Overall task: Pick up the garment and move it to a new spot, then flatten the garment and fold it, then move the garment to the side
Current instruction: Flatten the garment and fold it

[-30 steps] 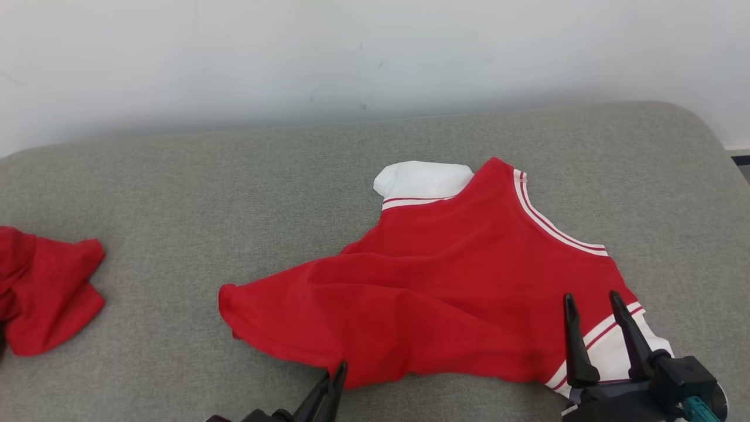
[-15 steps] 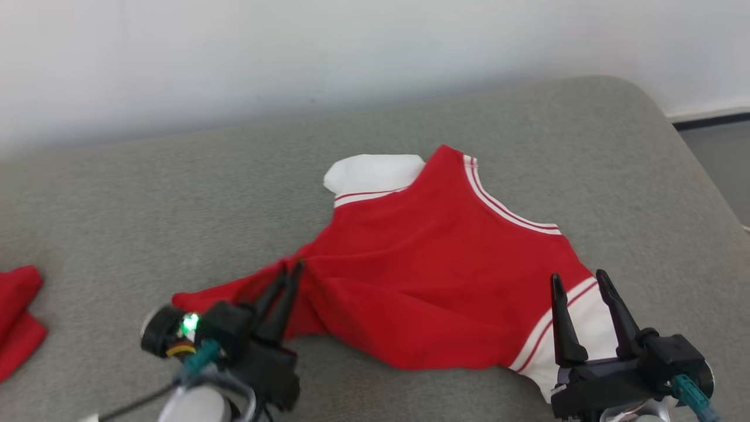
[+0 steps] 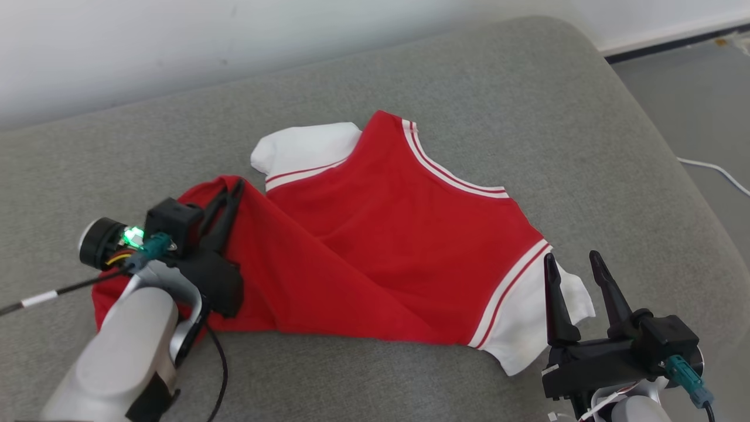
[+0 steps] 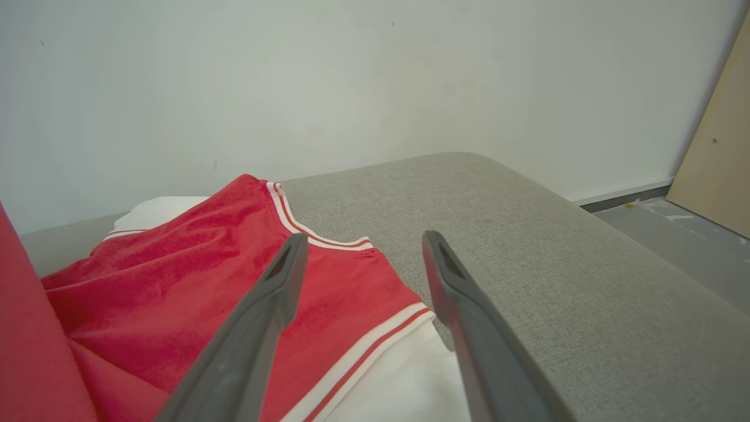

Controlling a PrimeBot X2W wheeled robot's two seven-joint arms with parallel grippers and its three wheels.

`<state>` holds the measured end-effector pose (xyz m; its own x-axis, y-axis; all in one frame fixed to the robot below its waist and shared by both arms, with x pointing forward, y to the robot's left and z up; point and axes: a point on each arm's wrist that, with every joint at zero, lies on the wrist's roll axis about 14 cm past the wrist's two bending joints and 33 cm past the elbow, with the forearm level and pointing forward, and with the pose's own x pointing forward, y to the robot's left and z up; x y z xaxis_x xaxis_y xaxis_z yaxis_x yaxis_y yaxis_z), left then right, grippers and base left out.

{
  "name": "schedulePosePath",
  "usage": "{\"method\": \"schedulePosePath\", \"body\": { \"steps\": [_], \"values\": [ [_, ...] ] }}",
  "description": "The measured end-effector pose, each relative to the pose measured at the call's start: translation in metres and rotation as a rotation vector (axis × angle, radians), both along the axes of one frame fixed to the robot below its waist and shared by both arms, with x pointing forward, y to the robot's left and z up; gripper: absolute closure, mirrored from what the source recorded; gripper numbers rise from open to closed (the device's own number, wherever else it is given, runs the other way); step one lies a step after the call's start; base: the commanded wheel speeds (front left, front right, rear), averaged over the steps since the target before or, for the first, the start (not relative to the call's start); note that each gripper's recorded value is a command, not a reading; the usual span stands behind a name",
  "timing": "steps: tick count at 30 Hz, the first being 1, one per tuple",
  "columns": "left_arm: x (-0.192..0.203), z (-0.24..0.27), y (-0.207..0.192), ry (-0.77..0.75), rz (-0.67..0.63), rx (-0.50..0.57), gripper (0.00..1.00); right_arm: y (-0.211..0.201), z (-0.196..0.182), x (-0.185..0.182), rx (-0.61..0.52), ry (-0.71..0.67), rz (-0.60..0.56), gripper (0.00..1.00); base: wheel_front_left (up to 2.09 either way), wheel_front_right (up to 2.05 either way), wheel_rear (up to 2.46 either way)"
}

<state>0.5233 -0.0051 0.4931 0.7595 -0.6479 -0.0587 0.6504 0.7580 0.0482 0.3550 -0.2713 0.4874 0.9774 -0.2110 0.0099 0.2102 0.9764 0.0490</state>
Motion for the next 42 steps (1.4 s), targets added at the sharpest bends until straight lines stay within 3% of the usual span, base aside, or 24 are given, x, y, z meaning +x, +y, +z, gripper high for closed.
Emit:
{"method": "schedulePosePath", "body": {
  "steps": [6,7,8,9,15,24,33,42],
  "values": [
    [0.019,-0.019,-0.002,0.061,0.032,-0.006,1.0,-0.008,-0.012,-0.005,0.0,0.04,-0.031,0.0,0.0,0.0,0.0],
    [0.019,-0.022,-0.003,0.068,0.031,0.005,0.94,-0.008,-0.013,-0.005,0.001,0.043,-0.031,0.0,0.0,0.0,0.0],
    [0.018,-0.023,-0.004,0.07,0.031,0.012,0.57,-0.008,-0.014,-0.004,0.002,0.045,-0.029,0.0,0.0,0.0,0.0],
    [0.018,-0.023,-0.005,0.071,0.033,0.008,0.0,-0.006,-0.014,-0.003,0.004,0.045,-0.025,0.0,0.0,0.0,0.0],
    [0.016,0.021,-0.003,-0.024,0.076,-0.093,0.0,0.0,-0.012,0.003,0.005,0.034,-0.002,0.0,0.0,0.0,0.0],
    [-0.027,0.028,0.023,-0.069,0.126,-0.14,0.0,0.013,-0.018,-0.001,0.017,0.045,0.035,0.0,0.0,0.0,0.0],
    [-0.085,-0.009,0.046,0.023,0.182,-0.143,0.0,0.027,-0.012,0.005,0.012,0.025,0.085,0.0,0.0,0.0,0.0],
    [-0.096,-0.042,0.052,0.116,0.199,-0.108,0.0,0.029,-0.013,0.006,0.008,0.031,0.097,0.0,0.0,0.0,0.0]
  ]
}}
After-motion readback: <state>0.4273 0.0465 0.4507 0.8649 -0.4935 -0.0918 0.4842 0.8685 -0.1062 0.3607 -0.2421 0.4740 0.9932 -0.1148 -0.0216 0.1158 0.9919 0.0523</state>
